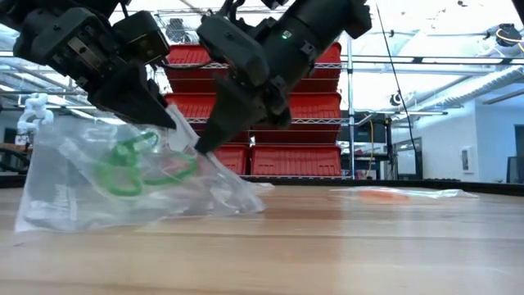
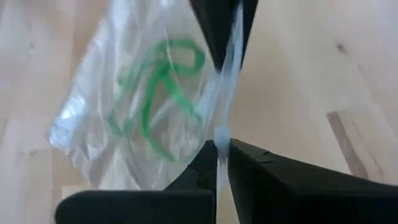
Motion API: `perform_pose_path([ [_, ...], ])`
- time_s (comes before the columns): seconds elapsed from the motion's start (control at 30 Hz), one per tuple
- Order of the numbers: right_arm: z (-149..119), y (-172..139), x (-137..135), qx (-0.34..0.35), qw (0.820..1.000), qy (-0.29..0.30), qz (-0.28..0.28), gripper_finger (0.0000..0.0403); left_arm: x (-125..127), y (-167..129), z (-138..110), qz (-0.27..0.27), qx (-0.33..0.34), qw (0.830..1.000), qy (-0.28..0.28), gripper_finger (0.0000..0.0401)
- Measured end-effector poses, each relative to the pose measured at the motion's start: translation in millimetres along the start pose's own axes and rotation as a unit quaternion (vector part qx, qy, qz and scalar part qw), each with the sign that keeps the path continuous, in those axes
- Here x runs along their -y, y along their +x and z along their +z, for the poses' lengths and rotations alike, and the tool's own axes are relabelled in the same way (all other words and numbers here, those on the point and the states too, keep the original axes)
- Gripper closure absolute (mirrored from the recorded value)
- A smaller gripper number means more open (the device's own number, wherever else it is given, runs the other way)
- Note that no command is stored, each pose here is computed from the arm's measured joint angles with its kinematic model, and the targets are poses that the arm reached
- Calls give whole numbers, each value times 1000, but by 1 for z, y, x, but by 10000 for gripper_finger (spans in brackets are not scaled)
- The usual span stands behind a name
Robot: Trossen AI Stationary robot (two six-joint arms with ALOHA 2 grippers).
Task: Sort rubber bands
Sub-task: Close the transparent zip bag
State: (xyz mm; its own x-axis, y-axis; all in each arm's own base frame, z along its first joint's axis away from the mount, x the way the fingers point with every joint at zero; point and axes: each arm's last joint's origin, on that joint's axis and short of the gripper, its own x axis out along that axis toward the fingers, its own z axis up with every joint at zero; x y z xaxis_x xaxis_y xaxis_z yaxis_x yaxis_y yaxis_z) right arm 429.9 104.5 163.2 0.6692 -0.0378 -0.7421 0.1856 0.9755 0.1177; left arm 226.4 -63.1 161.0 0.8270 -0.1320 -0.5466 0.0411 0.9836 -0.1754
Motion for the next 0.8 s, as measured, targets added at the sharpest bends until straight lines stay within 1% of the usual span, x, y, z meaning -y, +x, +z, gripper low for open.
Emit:
perform_pose_path([
  [0.53,-22,-6,-21,-53,999,-3,-5,400,-1,-2,1,8,2,1000,0,401],
  [0.8,-31,-9,-30,-79,997,-3,5,400,-1,-2,0,12,-1,1000,0,401],
])
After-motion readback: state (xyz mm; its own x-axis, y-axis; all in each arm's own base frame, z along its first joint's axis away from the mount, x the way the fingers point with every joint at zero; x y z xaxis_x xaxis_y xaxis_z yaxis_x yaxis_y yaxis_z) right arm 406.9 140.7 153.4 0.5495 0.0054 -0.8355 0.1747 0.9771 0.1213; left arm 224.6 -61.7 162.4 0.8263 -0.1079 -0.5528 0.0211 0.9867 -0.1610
